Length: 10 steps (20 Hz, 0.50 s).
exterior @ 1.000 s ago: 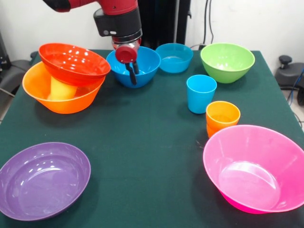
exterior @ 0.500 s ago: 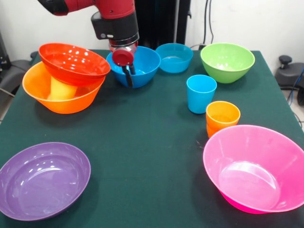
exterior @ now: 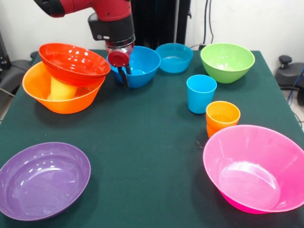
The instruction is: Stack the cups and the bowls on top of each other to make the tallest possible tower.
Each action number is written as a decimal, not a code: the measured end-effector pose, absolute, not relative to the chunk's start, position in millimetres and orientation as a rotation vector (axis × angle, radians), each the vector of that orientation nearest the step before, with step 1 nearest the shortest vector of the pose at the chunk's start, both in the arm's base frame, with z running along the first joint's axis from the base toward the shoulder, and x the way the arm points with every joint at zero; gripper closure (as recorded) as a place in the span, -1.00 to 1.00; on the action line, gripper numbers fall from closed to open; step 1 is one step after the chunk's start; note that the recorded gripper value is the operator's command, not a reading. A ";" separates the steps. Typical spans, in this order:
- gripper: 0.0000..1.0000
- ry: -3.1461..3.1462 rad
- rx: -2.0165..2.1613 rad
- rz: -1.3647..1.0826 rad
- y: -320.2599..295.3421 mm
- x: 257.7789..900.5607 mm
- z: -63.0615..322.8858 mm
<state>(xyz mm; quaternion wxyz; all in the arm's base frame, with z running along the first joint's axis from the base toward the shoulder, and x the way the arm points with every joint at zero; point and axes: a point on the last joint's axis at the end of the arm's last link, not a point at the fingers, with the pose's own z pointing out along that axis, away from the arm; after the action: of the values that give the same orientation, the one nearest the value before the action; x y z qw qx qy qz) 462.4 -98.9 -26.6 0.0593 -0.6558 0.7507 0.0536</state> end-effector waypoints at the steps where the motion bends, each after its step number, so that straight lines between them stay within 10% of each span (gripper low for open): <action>1: -1.00 2.277 -1.983 0.165 -99.1 462.6 -27.8; 10: -1.00 2.303 -1.971 0.207 -95.2 458.0 -55.6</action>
<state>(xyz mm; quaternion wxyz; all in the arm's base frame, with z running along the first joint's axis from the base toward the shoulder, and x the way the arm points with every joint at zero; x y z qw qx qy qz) 458.0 -95.2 -55.6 0.0514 -0.6479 0.7570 0.0679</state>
